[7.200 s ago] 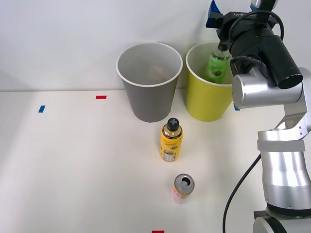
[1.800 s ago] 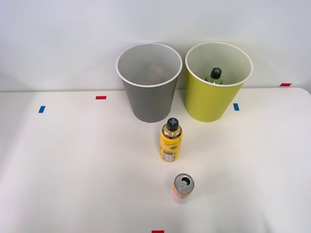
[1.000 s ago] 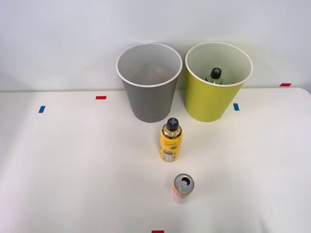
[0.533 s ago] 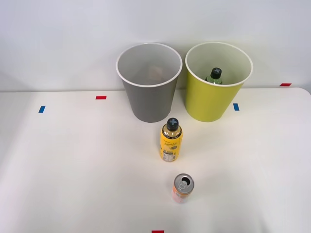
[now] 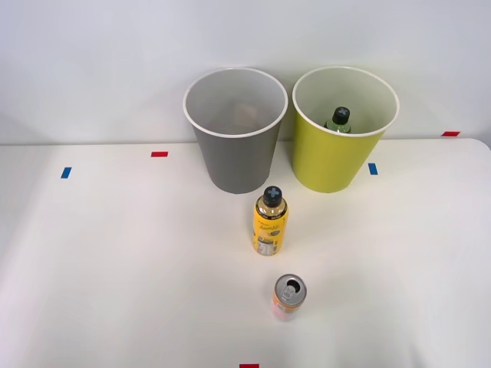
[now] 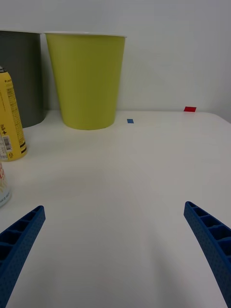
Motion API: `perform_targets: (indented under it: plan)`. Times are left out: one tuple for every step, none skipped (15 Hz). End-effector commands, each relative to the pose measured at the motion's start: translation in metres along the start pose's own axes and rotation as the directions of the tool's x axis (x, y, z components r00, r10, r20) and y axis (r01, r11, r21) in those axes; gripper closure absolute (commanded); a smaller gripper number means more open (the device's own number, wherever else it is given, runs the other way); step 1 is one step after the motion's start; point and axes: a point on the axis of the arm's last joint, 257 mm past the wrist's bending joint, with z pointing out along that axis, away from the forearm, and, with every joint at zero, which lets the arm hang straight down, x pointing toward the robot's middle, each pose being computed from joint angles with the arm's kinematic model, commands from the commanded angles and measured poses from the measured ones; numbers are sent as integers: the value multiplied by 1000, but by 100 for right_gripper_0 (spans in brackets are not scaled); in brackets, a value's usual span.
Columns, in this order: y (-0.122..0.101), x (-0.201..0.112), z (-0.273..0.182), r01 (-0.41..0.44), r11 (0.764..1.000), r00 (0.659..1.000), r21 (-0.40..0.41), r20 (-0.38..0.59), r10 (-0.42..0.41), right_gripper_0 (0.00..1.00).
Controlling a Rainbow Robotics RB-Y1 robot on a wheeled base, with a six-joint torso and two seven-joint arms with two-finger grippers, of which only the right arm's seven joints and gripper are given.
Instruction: Put cans in the gray bin, plastic bottles in the light green bin
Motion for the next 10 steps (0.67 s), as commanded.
perform_targets:
  plan:
    - [0,0,0,0,1000,1000,0,0,0,0]
    - [0,0,0,0,1000,1000,0,0,0,0]
    - [0,0,0,0,1000,1000,0,0,0,0]
    - [0,0,0,0,1000,1000,0,0,0,0]
    - [0,0,0,0,1000,1000,0,0,0,0]
    - [0,0,0,0,1000,1000,0,0,0,0]
    - [0,0,0,0,1000,1000,0,0,0,0]
    - [0,0,0,0,1000,1000,0,0,0,0]
    - [0,0,0,0,1000,1000,0,0,0,0]
    - [0,0,0,0,1000,1000,0,0,0,0]
